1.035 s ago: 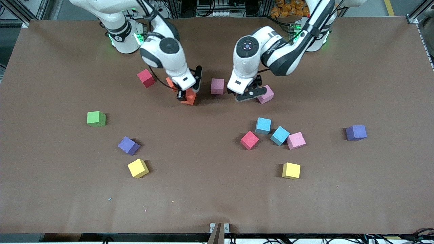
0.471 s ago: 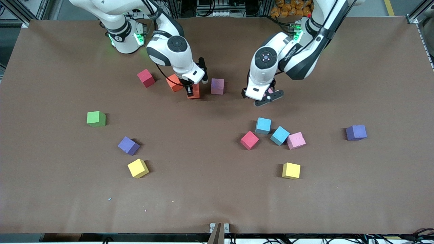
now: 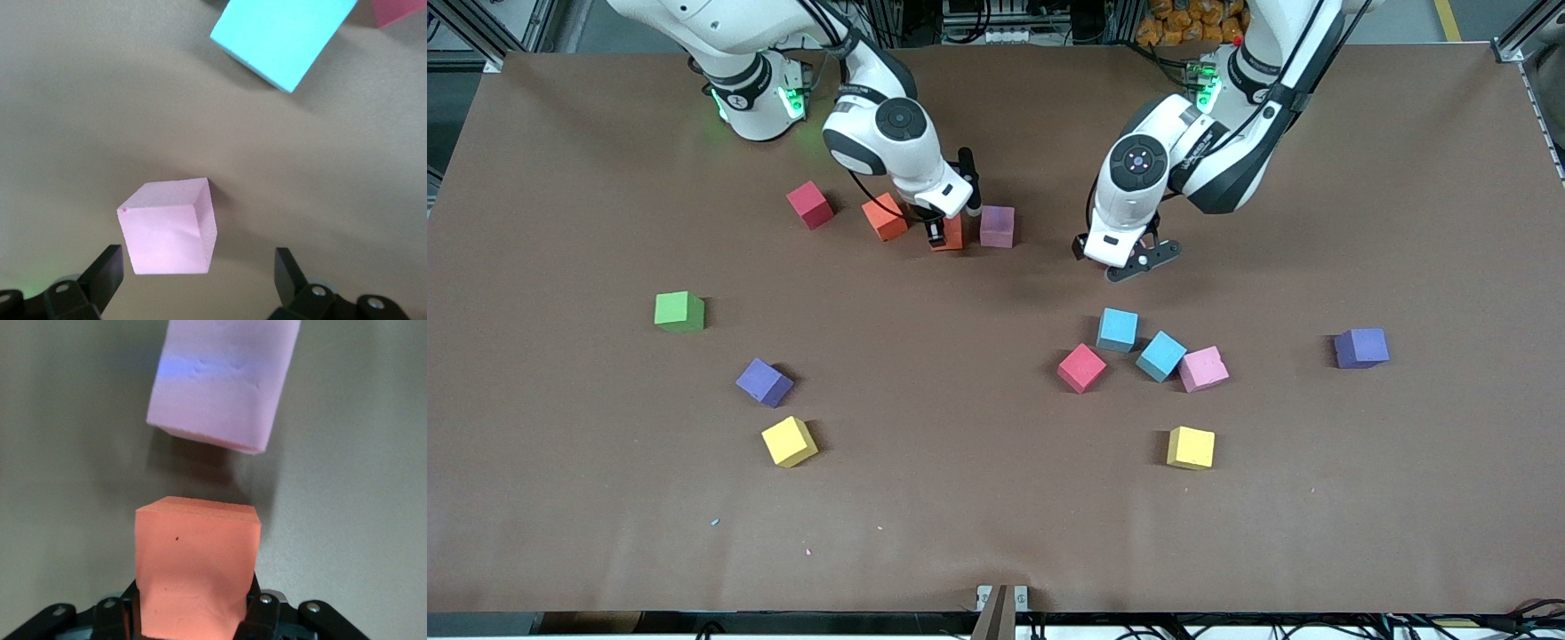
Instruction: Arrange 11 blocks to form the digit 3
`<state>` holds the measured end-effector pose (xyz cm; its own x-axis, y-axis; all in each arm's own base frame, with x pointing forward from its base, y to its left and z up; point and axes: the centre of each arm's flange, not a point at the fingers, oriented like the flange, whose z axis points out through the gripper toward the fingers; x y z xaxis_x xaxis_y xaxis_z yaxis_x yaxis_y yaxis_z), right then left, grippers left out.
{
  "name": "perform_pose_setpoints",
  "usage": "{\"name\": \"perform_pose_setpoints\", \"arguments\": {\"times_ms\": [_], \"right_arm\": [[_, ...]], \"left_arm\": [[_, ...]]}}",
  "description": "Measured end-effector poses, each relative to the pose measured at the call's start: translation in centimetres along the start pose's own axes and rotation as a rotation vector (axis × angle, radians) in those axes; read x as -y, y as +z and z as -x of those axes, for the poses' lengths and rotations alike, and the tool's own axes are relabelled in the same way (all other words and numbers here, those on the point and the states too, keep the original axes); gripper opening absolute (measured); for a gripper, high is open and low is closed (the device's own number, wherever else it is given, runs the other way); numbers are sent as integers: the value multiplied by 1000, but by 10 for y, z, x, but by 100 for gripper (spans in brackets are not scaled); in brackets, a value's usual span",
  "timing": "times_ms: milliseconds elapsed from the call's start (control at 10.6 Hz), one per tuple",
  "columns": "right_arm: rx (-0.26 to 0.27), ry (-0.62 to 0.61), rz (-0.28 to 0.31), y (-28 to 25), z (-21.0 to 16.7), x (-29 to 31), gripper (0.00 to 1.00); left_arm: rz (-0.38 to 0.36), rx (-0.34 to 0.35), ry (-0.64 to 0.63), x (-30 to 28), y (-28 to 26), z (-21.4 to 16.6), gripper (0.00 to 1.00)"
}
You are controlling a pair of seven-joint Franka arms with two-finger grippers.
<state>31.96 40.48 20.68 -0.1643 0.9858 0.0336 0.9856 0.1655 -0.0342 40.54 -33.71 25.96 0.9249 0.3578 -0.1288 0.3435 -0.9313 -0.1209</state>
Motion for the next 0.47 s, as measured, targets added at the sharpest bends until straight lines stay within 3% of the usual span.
{"name": "perform_pose_setpoints", "arguments": {"times_ms": [471], "right_arm": [[-10,93,4,-2,-3,-1,56]], "left_arm": [[17,6,44,30,37,-5,100]]}}
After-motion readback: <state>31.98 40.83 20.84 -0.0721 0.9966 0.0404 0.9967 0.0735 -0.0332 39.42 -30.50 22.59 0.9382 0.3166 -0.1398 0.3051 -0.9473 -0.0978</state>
